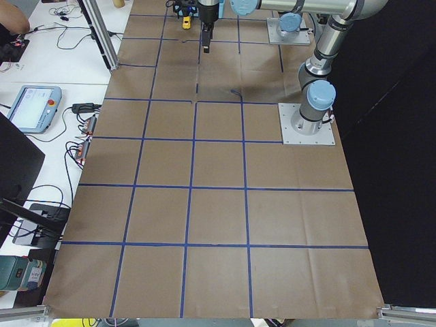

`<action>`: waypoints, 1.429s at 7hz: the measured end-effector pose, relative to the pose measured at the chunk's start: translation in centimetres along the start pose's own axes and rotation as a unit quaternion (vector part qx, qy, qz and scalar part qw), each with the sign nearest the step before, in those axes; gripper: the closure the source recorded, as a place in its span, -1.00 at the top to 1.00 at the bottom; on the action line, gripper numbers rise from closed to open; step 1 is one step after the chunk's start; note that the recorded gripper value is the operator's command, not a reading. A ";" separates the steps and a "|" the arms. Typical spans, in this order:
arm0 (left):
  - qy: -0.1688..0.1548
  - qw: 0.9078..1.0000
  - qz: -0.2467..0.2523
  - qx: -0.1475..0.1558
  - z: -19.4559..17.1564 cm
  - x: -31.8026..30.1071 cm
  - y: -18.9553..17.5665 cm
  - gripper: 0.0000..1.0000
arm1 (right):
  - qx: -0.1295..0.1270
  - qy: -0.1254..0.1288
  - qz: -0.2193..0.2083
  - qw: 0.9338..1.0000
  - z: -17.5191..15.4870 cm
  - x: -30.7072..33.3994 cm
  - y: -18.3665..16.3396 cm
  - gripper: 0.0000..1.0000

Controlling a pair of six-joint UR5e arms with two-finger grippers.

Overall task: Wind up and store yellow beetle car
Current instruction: 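Close the right gripper on the yellow car and lift it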

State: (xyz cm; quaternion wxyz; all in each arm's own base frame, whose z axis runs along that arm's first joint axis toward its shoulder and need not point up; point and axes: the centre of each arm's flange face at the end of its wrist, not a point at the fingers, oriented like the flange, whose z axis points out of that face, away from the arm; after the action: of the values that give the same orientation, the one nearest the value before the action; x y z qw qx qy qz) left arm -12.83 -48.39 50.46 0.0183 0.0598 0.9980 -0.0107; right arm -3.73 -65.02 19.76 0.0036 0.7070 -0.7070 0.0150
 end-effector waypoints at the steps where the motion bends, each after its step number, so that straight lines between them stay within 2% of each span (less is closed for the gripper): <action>1: 0.000 1.000 0.000 0.000 0.0 0.0 0.0 1.00 | 0.003 0.000 0.000 1.000 0.1 0.0 -0.1 0.49; 3: 0.000 1.000 0.000 0.001 -0.1 0.0 0.0 1.00 | 0.004 0.000 0.000 1.000 0.2 0.0 -0.1 -0.28; 4: 0.000 1.000 0.000 0.001 -0.1 0.0 0.0 1.00 | 0.005 -0.001 0.000 1.000 0.2 0.0 -0.1 -0.46; 8: 0.000 1.000 0.000 0.000 0.0 0.0 0.0 1.00 | 0.002 0.009 -0.003 1.000 -1.1 0.1 -0.7 -0.47; 10: 0.000 1.000 0.000 0.001 -0.1 0.0 0.0 1.00 | -0.004 0.035 0.000 0.999 -5.3 -0.1 -4.5 -0.47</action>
State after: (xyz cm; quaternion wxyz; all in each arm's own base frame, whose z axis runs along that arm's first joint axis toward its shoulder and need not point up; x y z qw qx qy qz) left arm -12.82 -48.35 50.58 0.0186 0.0598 0.9980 -0.0115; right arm 0.73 -64.81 25.14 0.0311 0.7062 -0.7064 0.0370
